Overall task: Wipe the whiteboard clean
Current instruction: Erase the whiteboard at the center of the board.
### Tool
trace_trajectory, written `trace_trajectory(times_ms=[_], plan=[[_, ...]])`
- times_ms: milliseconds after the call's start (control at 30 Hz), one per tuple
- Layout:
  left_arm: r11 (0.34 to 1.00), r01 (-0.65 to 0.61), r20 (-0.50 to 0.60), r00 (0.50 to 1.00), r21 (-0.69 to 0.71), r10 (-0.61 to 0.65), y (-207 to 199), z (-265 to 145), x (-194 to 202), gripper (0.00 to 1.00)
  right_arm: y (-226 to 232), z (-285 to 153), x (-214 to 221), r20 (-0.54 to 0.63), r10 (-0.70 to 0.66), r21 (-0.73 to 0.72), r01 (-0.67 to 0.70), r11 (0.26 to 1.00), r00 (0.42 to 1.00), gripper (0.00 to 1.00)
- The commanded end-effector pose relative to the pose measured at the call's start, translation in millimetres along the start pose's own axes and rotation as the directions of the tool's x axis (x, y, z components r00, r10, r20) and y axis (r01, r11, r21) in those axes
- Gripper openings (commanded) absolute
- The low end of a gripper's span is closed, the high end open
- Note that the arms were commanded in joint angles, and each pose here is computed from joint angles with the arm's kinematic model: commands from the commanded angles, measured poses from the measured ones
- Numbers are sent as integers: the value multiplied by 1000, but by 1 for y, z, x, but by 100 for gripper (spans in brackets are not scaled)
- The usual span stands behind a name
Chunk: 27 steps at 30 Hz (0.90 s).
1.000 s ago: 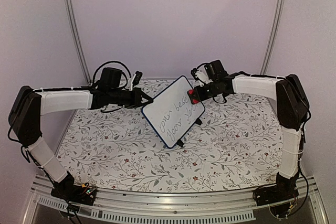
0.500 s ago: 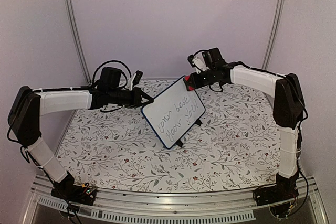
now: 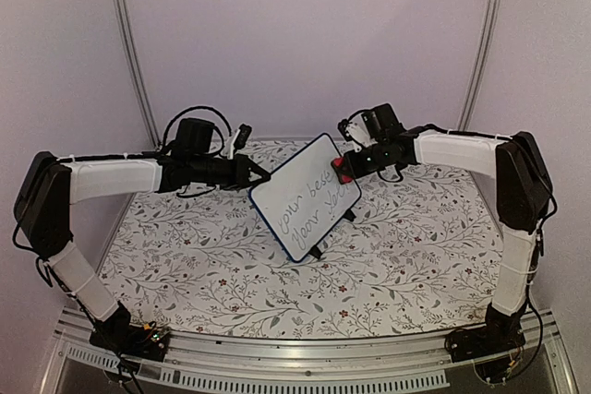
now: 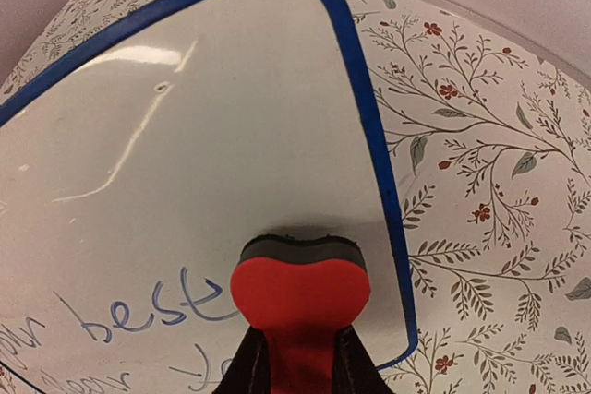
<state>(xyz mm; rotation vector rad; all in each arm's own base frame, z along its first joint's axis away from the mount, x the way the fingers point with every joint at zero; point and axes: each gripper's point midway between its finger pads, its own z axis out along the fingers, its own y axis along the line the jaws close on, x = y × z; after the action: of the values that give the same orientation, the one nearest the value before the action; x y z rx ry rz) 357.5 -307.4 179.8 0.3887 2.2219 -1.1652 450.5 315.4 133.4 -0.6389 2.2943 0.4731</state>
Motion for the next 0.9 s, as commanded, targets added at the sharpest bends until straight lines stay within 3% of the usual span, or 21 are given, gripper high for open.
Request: trace_trajectory(times_ms=[0, 233, 500, 667, 733, 767, 867], plan=[[995, -62, 30, 998, 74, 60, -25, -7, -8, 12, 18, -38, -25, 101, -20, 1, 20, 1000, 995, 6], [996, -64, 34, 998, 63, 62, -22, -7, -9, 27, 31, -72, -25, 162, -20, 4, 19, 1000, 987, 6], [996, -72, 58, 996, 50, 69, -24, -14, -15, 48, 31, -81, -20, 164, -20, 12, 19, 1000, 986, 6], [996, -86, 89, 993, 37, 82, -26, -23, -23, 67, 33, -78, -8, 149, 0, -4, 1, 1000, 989, 6], [996, -89, 104, 991, 31, 85, -26, -28, -26, 79, 35, -77, -3, 143, 7, -11, -5, 1000, 990, 6], [995, -92, 111, 990, 30, 88, -27, -29, -28, 91, 36, -77, -1, 140, 7, -12, -5, 1000, 990, 6], [996, -93, 125, 988, 14, 91, -26, -33, -31, 98, 45, -77, 4, 130, -11, 6, 10, 1000, 991, 6]])
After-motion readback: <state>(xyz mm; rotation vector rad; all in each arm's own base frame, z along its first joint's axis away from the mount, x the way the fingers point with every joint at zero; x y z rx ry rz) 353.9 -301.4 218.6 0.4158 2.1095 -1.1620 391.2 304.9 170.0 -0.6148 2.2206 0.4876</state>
